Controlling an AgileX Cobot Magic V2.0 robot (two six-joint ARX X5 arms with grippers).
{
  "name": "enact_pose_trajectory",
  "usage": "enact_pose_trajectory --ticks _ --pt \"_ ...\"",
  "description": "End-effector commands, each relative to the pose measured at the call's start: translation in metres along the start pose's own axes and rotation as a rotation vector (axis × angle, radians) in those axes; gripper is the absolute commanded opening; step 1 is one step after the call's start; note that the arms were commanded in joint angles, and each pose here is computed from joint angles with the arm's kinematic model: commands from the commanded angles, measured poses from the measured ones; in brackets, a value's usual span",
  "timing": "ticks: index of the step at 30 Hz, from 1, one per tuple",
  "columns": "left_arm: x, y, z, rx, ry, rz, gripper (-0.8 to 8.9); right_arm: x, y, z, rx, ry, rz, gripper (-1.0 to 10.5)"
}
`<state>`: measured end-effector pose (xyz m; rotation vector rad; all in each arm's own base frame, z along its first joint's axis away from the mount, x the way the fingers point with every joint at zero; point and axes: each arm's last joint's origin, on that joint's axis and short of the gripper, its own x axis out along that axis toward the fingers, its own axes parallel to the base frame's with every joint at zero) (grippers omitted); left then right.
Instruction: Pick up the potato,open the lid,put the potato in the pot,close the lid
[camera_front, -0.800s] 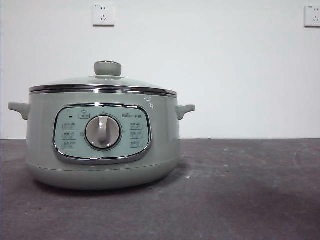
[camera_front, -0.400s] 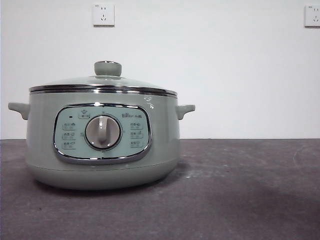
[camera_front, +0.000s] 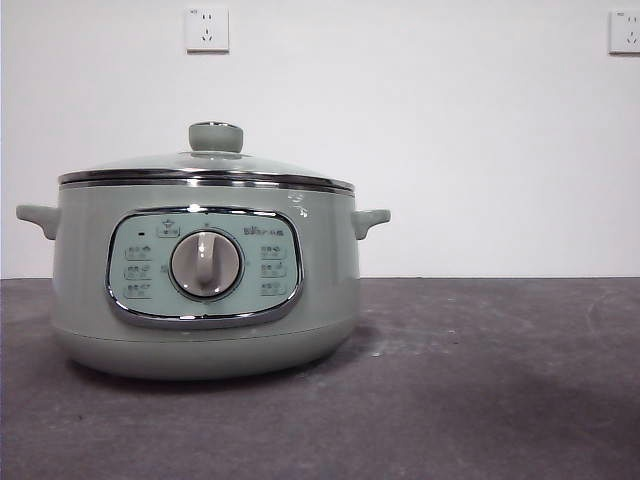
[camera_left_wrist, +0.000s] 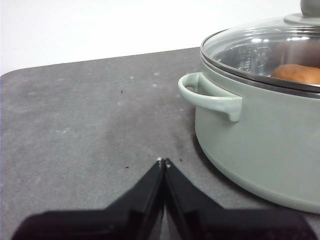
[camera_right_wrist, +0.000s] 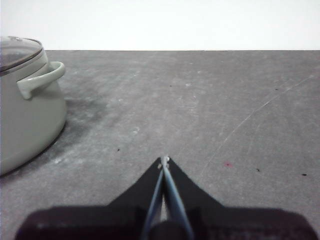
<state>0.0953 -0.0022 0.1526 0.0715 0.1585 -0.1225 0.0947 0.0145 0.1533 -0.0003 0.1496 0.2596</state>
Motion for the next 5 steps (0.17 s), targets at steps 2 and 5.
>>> enact_pose_trajectory --ticks 2,5 --pt "0.0014 0.0002 -0.0044 -0.011 0.007 0.004 -0.03 0.001 -0.0002 -0.0043 0.013 0.018 -0.003 0.0" --pt "0.0014 0.0002 -0.0044 -0.011 0.007 0.004 -0.03 0.001 -0.0002 -0.0043 0.013 0.018 -0.003 0.0"
